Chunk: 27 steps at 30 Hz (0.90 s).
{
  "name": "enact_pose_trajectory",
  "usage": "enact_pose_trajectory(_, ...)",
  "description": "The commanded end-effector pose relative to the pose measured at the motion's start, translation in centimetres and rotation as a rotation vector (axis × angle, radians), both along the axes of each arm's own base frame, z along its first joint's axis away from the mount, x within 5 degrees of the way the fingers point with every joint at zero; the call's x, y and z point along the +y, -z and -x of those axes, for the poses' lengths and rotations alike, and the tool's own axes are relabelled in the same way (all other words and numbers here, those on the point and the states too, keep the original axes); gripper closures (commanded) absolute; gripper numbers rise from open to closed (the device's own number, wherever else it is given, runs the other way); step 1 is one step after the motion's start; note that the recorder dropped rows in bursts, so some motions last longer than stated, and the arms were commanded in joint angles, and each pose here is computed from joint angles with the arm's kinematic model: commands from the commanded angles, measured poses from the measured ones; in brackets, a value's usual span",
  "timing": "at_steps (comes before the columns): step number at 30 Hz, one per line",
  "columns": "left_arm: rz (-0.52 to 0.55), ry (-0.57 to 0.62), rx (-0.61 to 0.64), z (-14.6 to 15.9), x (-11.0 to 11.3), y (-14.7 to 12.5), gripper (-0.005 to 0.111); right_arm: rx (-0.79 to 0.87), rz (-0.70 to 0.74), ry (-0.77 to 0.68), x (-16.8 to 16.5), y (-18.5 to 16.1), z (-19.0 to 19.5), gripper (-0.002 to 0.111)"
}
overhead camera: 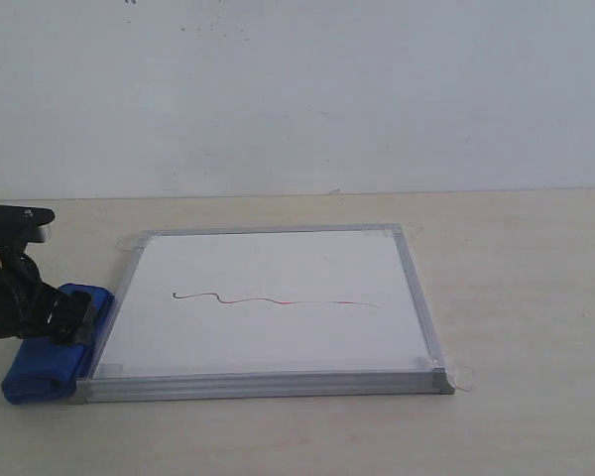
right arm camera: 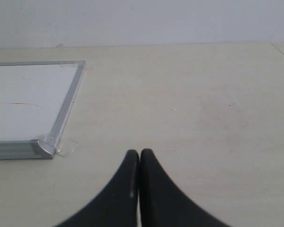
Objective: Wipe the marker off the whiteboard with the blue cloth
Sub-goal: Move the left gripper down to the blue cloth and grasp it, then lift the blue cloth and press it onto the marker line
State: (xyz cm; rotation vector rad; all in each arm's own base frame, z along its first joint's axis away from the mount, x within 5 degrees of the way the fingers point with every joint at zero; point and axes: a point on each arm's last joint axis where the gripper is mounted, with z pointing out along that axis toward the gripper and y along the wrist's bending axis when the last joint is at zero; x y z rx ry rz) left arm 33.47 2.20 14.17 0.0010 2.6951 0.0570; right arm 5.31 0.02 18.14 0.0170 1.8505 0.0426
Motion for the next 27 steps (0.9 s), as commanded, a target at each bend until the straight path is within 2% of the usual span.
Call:
enact_pose_trajectory(1, -0.004, 0.003, -0.033, -0.4, 0.1, 0.1, 0.018, -0.003, 0.006, 0.009, -0.1, 0.1, 0.0, 0.108)
enact_pose_trajectory(14, 0.000, 0.009, 0.017, -0.7, 0.1, 2.5, 0.019, -0.003, 0.006, 0.009, -0.1, 0.1, 0.0, 0.108)
enact_pose_trajectory(16, -0.001, 0.009, 0.008, -0.7, 0.1, 2.4, 0.022, -0.003, 0.006, 0.009, -0.1, 0.1, 0.0, 0.108)
enact_pose_trajectory(21, -0.001, 0.010, -0.008, -0.9, 0.1, 2.4, 0.054, -0.003, 0.006, 0.009, -0.1, 0.1, 0.0, 0.108)
enact_pose_trajectory(27, -0.030, 0.060, -0.006, -0.8, 0.1, 2.2, 0.084, -0.003, 0.006, 0.009, -0.1, 0.1, 0.0, 0.108)
